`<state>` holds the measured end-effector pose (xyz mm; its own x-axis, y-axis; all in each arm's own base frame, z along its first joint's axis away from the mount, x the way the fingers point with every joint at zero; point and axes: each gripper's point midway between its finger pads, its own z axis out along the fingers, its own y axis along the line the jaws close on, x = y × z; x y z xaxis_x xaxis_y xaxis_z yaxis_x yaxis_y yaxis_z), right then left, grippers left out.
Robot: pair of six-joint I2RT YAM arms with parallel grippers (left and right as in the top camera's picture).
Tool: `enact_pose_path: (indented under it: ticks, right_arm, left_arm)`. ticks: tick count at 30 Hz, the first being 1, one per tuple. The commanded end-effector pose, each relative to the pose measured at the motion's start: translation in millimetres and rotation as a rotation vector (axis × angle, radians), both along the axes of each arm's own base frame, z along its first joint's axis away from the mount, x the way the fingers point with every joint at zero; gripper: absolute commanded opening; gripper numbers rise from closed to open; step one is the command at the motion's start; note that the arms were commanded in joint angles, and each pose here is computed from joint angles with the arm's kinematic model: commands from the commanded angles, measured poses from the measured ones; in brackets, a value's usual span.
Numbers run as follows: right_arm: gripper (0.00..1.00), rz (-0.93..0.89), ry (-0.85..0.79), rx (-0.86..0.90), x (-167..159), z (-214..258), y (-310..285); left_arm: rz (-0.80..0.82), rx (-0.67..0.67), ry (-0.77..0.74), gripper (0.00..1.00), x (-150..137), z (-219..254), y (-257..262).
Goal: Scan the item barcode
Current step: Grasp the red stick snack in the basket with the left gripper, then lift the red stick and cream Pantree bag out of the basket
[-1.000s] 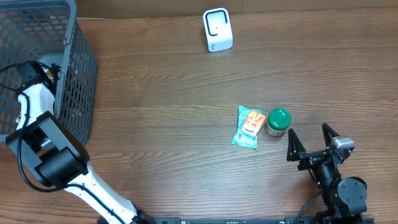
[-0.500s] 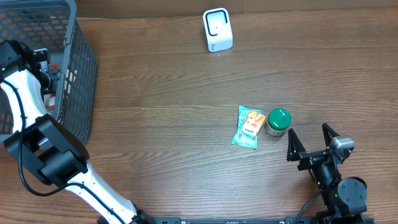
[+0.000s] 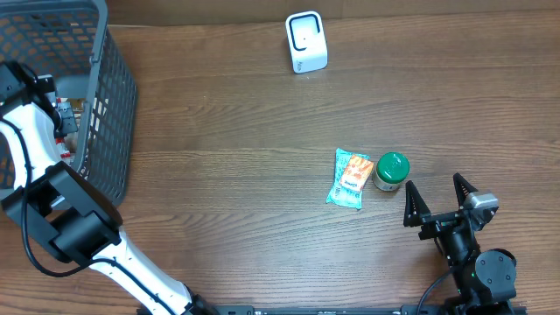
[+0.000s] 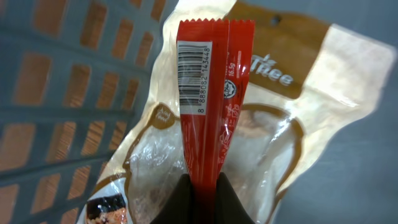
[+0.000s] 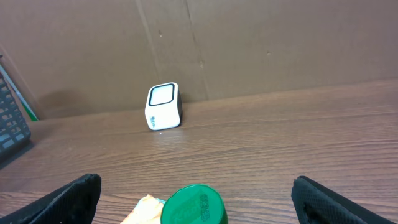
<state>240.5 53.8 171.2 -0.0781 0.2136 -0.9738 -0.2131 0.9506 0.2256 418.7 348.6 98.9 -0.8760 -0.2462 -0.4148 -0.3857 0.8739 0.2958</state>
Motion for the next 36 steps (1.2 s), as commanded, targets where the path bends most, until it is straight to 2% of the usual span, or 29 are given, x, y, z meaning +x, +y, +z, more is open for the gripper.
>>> enact_pose_path:
  ticks: [1, 4, 5, 6, 7, 8, 10, 11, 12, 17, 24, 33, 34, 36]
  right_arm:
    - [1.0, 0.004, -0.004, 0.001, 0, -2, 1]
    - [1.0, 0.004, -0.004, 0.001, 0, -2, 1]
    - [1.0, 0.004, -0.004, 0.001, 0, -2, 1]
    - [1.0, 0.003, -0.004, 0.001, 0, -2, 0]
    - [1.0, 0.004, -0.004, 0.001, 0, -2, 1]
    - [1.0, 0.004, -0.004, 0.001, 0, -2, 1]
    - [1.0, 0.004, -0.004, 0.001, 0, -2, 1]
    - [1.0, 0.004, -0.004, 0.001, 0, -2, 1]
    - [1.0, 0.004, -0.004, 0.001, 0, -2, 1]
    - [1.0, 0.004, -0.004, 0.001, 0, -2, 1]
    - [1.0, 0.004, -0.004, 0.001, 0, -2, 1]
    - [1.0, 0.004, -0.004, 0.001, 0, -2, 1]
    - [1.0, 0.004, -0.004, 0.001, 0, -2, 1]
    - [1.0, 0.004, -0.004, 0.001, 0, -2, 1]
  left_arm:
    - [0.008, -0.012, 0.038, 0.04, -9, -23, 0]
    - [0.008, -0.01, 0.035, 0.06, -9, -28, 0]
    - [0.008, -0.01, 0.034, 0.19, -9, -29, 0]
    - [0.006, -0.014, 0.031, 0.38, -9, -29, 0]
    - [0.005, -0.017, 0.027, 0.45, -8, -29, 0]
    - [0.002, -0.02, 0.022, 0.47, -7, -29, -1]
    - [0.003, -0.024, 0.019, 0.56, -8, -29, 0]
    - [0.002, -0.026, 0.017, 0.71, -8, -29, 0]
    - [0.004, -0.027, 0.017, 0.77, -8, -30, 1]
    - [0.014, -0.05, 0.0, 1.0, -10, -30, 2]
    - [0.017, -0.09, -0.015, 0.99, -16, -43, 1]
    - [0.055, -0.11, -0.018, 1.0, -31, -90, -7]
    - [0.057, -0.115, -0.013, 0.94, -33, -94, -9]
    - [0.057, -0.123, -0.001, 0.58, -38, -101, -13]
